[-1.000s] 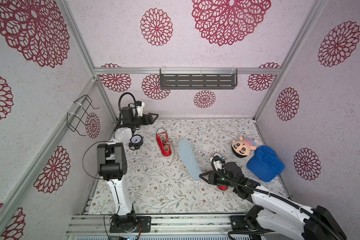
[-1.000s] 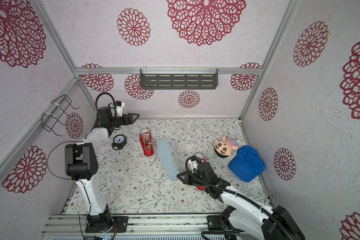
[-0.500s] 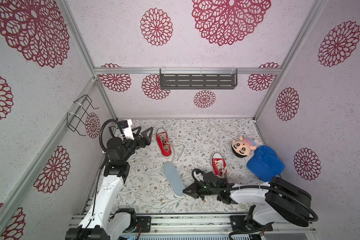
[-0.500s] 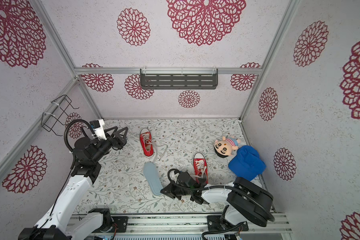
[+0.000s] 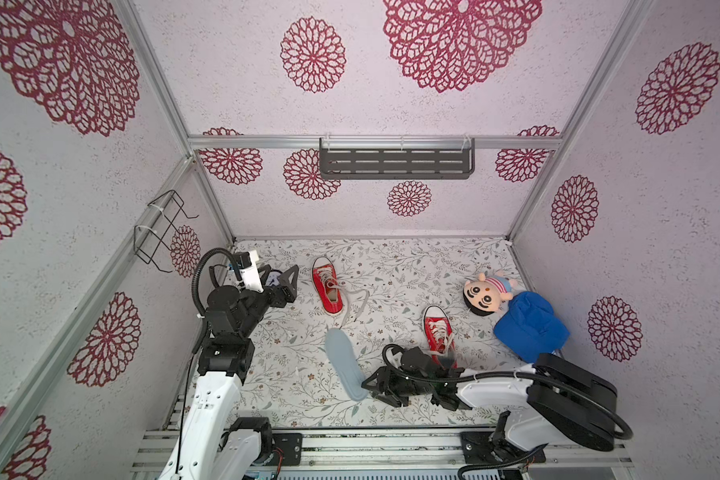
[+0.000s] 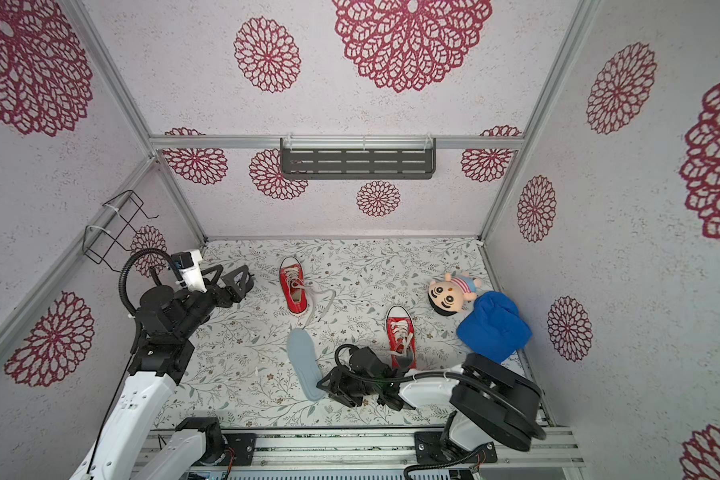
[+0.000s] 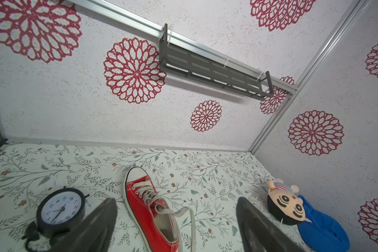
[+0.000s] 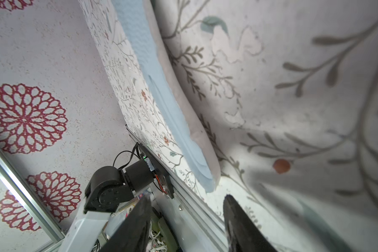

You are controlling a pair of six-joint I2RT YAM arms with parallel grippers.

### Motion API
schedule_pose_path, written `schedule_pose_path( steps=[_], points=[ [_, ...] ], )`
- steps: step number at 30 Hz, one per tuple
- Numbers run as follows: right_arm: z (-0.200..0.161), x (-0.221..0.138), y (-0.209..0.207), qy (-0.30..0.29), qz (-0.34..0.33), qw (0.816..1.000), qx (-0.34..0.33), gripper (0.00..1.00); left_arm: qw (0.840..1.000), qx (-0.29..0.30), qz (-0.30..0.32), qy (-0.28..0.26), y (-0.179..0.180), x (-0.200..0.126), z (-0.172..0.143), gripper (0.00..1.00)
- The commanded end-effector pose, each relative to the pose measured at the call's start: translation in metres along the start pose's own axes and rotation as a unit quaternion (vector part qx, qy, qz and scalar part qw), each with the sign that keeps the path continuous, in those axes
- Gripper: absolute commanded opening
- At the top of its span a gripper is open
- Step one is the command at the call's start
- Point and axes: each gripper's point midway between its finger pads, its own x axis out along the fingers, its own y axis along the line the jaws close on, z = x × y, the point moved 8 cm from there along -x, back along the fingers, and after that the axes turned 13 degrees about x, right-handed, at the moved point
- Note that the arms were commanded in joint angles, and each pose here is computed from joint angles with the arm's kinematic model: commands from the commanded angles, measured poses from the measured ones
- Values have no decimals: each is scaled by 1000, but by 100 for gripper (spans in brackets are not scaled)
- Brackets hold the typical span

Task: Remove the insole from the shoe
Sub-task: Place the insole at the center of the board, then pick up the shoe at the center of the board.

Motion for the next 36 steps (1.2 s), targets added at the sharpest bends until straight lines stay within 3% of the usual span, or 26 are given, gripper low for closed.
schedule_pose_path(
  steps=[1, 4, 8, 10, 12, 16, 19, 24, 28, 31, 34, 36],
  points=[
    [6, -38, -4, -78, -88, 990, -72, 63, 1000, 12, 10, -5, 0, -6, 6, 90],
    [24, -92, 0, -165, -141, 968, -128, 63, 1000, 1, -1, -2, -3, -7, 5, 90],
    [54, -172, 19, -282, -207, 915, -201, 64, 999, -35, -36, 6, -9, -2, -7, 90],
    [68, -199, 20, -313, -252, 890, -215, 66, 997, -57, -50, 14, -13, 1, -17, 90],
    [82, -210, 14, -319, -285, 879, -209, 68, 995, -69, -63, 27, -19, 4, -27, 90],
    [108, -198, -11, -270, -295, 899, -179, 68, 992, -81, -80, 58, -31, 11, -49, 89],
    [119, -177, -31, -225, -308, 911, -157, 63, 990, -87, -86, 73, -37, 12, -60, 89],
    [125, -154, -44, -204, -263, 932, -141, 59, 989, -89, -83, 84, -39, 13, -68, 89],
    [134, -153, -54, -236, -294, 916, -138, 50, 989, -88, -82, 86, -39, 14, -68, 89],
    [141, -150, -50, -256, -271, 915, -151, 43, 989, -86, -84, 89, -40, 17, -70, 89],
    [144, -149, -40, -269, -238, 919, -162, 29, 988, -85, -88, 92, -41, 19, -72, 90],
    [141, -153, -30, -278, -215, 921, -169, 8, 988, -84, -90, 91, -42, 21, -72, 89]
  ],
)
